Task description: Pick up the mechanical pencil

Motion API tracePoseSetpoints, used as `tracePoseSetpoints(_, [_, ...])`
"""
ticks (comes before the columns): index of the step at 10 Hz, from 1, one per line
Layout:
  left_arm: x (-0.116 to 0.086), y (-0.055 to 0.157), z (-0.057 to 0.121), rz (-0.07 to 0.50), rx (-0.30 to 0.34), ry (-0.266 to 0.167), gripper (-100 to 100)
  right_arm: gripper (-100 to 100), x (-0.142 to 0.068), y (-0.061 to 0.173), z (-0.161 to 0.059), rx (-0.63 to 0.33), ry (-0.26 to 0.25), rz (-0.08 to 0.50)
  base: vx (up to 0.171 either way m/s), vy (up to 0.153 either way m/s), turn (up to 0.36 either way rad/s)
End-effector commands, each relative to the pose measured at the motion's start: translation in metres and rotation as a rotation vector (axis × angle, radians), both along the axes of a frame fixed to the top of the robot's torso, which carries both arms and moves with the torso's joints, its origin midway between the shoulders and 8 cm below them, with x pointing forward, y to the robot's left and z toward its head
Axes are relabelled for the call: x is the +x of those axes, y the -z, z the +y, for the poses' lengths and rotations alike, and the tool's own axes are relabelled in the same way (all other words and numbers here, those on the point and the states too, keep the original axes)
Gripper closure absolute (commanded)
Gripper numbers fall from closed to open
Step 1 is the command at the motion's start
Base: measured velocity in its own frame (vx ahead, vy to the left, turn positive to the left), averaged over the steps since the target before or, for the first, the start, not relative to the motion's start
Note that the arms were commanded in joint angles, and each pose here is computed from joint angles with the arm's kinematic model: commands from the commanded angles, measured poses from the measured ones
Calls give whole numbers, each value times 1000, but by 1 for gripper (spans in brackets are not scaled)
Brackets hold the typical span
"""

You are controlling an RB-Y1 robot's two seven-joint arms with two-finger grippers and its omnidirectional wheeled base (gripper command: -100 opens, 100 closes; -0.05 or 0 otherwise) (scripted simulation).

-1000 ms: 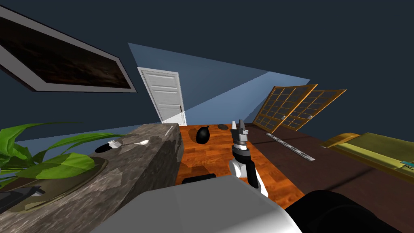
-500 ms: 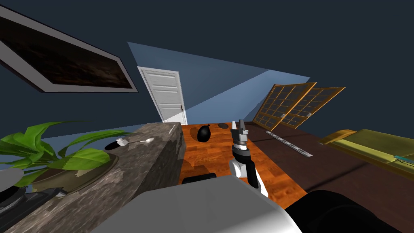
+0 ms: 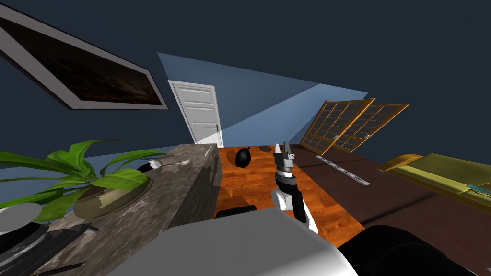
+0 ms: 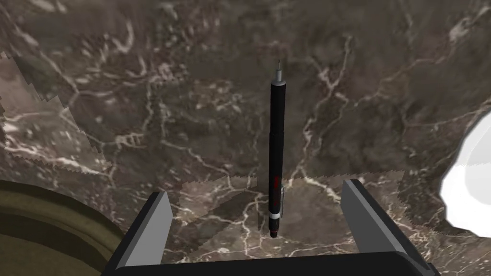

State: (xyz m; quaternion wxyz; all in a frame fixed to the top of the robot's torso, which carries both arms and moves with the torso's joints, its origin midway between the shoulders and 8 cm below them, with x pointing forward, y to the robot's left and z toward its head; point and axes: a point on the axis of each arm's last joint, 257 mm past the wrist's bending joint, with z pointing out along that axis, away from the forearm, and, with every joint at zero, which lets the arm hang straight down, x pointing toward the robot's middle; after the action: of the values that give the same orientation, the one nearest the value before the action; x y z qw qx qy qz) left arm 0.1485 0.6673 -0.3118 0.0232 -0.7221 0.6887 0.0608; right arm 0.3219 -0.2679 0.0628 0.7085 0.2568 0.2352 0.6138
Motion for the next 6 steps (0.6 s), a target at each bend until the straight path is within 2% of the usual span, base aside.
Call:
tracePoseSetpoints(1, [-4,9,-13,1,-34,-4,-100,0,0,0,0,0,0,0,-67,45,10])
tracePoseSetpoints(2, [-6,16,-22,2,-62,-6,-100,0,0,0,0,0,0,0,-61,45,21])
tracePoseSetpoints(3, [-3,12,-16,1,-45,-5,-100,0,0,0,0,0,0,0,-26,21,3])
tracePoseSetpoints(4, [-4,12,-17,2,-48,-5,0,0,0,0,0,0,0,0,-5,4,-1])
tracePoseSetpoints(5, [-4,26,-20,-3,-51,-12,-100,0,0,0,0,0,0,0,-29,17,-24])
tracePoseSetpoints(6, [-4,31,-22,-5,-52,-14,-100,0,0,0,0,0,0,0,-50,33,-31])
